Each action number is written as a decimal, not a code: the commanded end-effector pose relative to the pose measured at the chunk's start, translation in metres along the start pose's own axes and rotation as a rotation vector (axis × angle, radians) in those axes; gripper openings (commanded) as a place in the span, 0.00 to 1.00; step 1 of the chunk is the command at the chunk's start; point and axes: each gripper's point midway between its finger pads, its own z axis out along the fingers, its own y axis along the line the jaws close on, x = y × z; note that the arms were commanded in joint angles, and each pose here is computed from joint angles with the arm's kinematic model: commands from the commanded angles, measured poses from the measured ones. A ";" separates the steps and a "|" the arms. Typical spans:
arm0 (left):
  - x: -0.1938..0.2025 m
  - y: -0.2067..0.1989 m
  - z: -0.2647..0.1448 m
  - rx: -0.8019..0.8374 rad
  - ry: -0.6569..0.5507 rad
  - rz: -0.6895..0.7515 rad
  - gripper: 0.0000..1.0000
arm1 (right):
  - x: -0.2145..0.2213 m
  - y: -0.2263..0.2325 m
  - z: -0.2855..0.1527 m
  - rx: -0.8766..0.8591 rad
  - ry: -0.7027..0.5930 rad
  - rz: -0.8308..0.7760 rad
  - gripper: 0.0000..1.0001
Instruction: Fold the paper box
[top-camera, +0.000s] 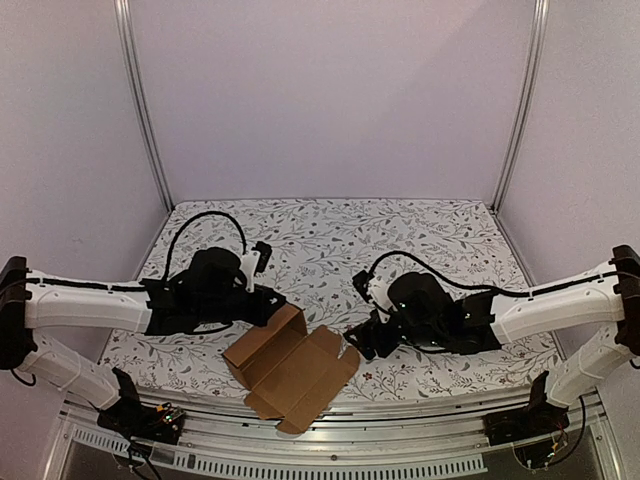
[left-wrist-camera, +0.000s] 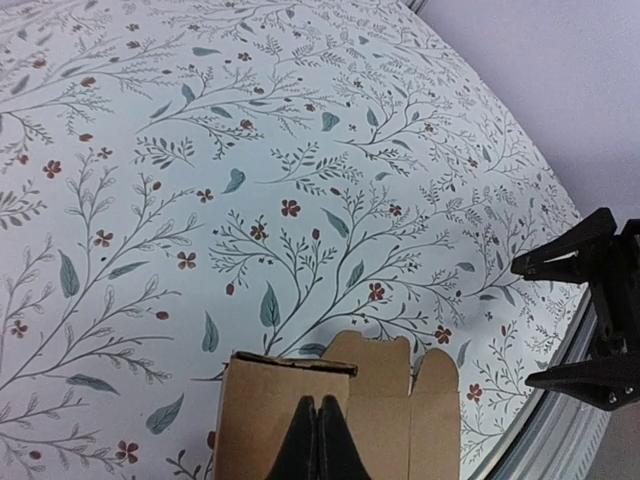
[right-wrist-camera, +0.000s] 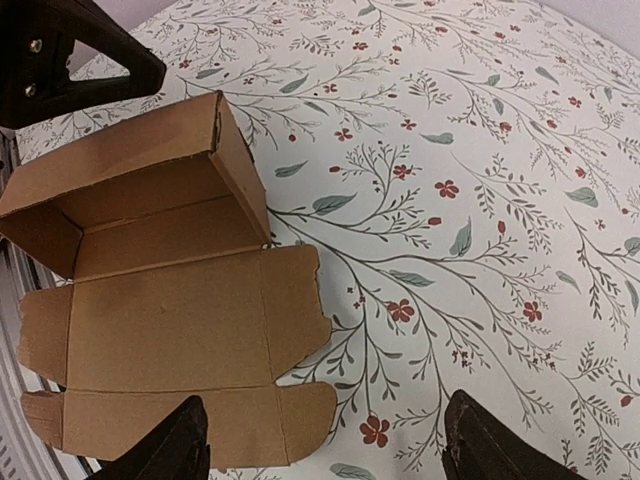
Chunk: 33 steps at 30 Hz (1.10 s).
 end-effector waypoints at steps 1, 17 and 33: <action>0.015 0.000 -0.009 0.000 0.068 0.012 0.00 | 0.039 -0.008 -0.005 0.010 0.154 0.175 0.77; 0.040 0.017 -0.011 -0.069 0.175 0.014 0.00 | 0.081 0.001 0.023 -0.087 0.328 0.363 0.49; 0.051 0.033 -0.010 -0.121 0.189 0.002 0.00 | 0.090 0.012 0.043 -0.194 0.328 0.490 0.39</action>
